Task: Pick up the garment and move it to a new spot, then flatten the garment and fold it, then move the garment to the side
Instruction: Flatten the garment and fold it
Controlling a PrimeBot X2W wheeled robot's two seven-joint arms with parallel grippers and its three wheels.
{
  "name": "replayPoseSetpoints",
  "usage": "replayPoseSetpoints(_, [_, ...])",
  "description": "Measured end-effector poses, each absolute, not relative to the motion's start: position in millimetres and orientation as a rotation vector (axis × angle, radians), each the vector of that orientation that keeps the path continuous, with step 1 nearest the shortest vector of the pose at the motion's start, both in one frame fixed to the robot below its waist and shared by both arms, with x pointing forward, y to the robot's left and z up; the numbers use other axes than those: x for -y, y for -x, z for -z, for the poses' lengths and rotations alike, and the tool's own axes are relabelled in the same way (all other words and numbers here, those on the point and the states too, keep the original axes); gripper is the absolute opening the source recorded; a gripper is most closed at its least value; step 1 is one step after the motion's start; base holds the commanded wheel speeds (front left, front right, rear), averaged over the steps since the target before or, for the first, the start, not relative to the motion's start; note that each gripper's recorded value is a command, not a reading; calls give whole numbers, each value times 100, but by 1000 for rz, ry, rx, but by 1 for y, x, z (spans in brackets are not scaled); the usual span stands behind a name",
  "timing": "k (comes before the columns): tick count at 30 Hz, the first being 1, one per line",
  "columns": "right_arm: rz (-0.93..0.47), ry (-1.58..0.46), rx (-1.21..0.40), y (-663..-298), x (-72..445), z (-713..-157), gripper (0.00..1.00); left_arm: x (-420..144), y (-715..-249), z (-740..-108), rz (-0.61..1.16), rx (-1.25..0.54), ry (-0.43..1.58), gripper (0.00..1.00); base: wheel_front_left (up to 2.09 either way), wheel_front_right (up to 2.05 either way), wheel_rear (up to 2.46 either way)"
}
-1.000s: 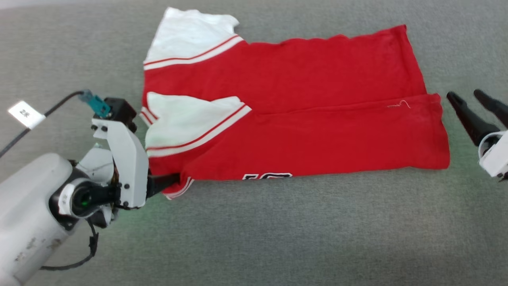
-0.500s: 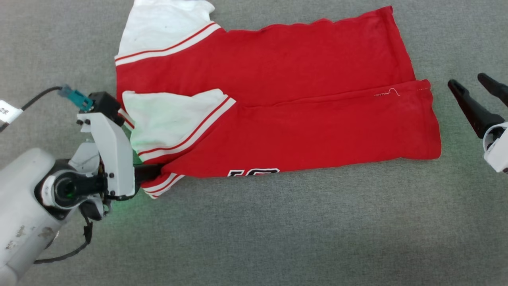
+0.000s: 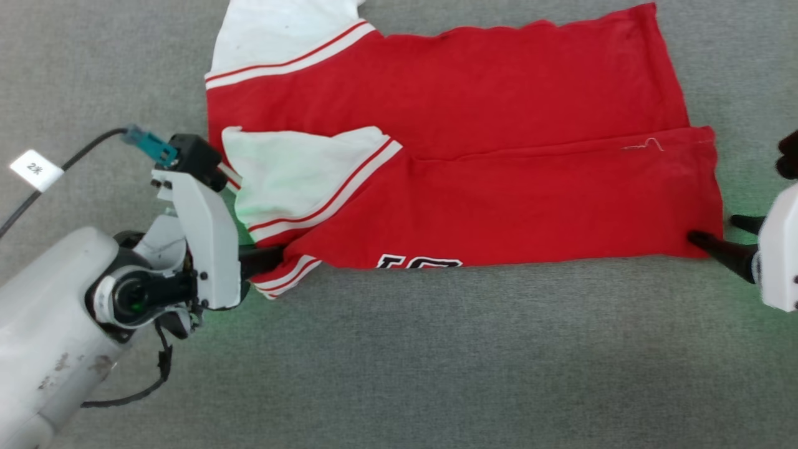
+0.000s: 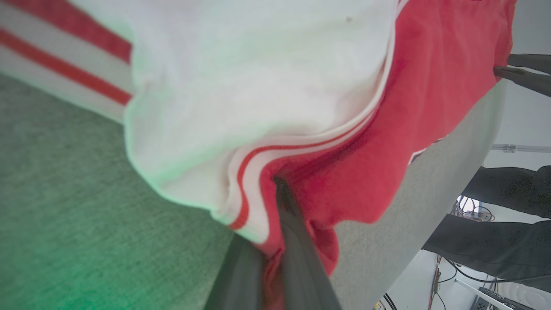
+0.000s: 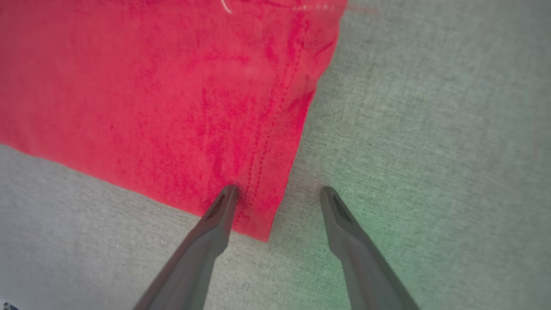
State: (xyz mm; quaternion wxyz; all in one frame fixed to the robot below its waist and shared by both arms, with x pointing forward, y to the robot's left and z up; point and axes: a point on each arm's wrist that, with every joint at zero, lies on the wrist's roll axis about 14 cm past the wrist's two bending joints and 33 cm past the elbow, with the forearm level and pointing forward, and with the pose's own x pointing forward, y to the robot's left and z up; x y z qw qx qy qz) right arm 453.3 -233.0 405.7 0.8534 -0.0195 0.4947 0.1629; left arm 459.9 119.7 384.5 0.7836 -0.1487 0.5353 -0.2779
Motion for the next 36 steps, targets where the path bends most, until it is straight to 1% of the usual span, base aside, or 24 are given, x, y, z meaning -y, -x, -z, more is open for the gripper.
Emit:
replayPoseSetpoints(2, [-346,34,-1072,-454,228,-398,100,-120,-460,-384,601,-1147,316,0,0,0,0])
replayPoseSetpoints(3, [-345,41,-1084,-455,228,-395,59,-120,-460,-384,602,-1144,315,0,0,0,0])
replayPoseSetpoints(5, [-350,48,-1088,-459,225,-395,0,-121,-460,-383,596,-1136,317,0,0,0,0])
replayPoseSetpoints(9, [-370,37,-1058,-461,217,-400,0,-124,-460,-386,588,-1112,325,0,0,0,0])
replayPoseSetpoints(15, [-370,54,-1012,-450,222,-413,0,-134,-449,-394,574,-1086,321,0,0,0,0])
replayPoseSetpoints(23, [-394,69,-986,-419,222,-428,0,-158,-422,-408,561,-1082,280,0,0,0,0])
replayPoseSetpoints(30, [-392,42,-993,-397,222,-425,0,-157,-402,-410,572,-1093,278,0,0,0,0])
replayPoseSetpoints(31, [-396,37,-992,-394,220,-426,2,-157,-401,-410,572,-1088,280,0,0,0,0])
replayPoseSetpoints(32, [-399,30,-981,-392,219,-427,39,-157,-403,-412,570,-1072,281,24,0,0,0])
replayPoseSetpoints(33, [-395,24,-954,-394,218,-431,100,-158,-404,-414,563,-1057,283,44,0,0,0])
replayPoseSetpoints(34, [-384,19,-920,-398,219,-436,100,-158,-405,-415,560,-1050,285,75,0,0,0])
replayPoseSetpoints(35, [-372,15,-885,-402,220,-442,100,-158,-405,-417,560,-1038,287,100,0,0,0])
replayPoseSetpoints(36, [-356,8,-858,-404,222,-446,100,-160,-407,-419,547,-1019,293,100,0,0,0])
